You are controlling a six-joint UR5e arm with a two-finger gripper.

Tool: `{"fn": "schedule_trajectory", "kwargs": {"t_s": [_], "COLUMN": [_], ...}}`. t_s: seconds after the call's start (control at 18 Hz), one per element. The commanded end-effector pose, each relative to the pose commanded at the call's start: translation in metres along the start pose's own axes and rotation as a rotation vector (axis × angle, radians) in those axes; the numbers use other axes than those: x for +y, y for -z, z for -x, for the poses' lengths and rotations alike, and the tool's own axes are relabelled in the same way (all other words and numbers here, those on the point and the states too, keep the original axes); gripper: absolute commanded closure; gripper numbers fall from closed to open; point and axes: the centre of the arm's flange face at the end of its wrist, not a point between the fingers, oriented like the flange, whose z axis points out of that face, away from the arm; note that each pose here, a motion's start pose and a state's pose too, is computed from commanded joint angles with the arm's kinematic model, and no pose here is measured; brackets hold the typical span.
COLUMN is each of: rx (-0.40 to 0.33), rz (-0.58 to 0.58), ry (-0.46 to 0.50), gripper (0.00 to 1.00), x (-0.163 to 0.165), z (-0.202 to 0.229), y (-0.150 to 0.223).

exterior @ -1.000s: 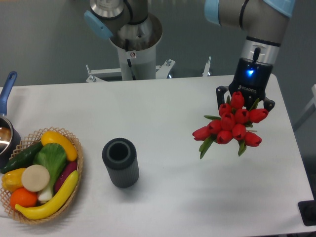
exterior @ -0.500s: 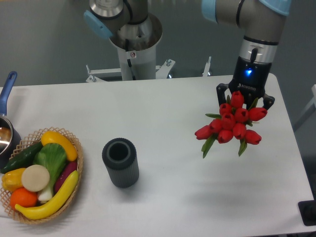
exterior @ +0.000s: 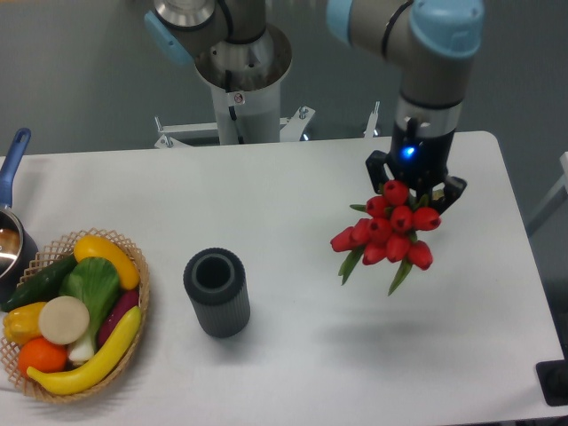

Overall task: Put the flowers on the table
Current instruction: 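Lower the red tulips onto the table beside the black vase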

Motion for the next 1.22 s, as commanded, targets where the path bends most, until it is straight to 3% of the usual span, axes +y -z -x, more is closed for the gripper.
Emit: {"fn": "schedule_trajectory", "kwargs": {"t_s": [0.17, 0.67, 1.11, 1.22], "rx": [0.017, 0.134, 0.164, 0.164], "rz": [0.132, 0.180, 0.195, 0.193], "ry": [-0.049, -0.088, -0.095, -0.100], "gripper": [0.56, 0.56, 0.55, 0.51], "x": [-0.012, -0.041, -0.043, -0.046], "z": [-0.007, 0.012, 0.008, 0.007], "y": [-0.031, -0.134, -0.156, -0.156]}}
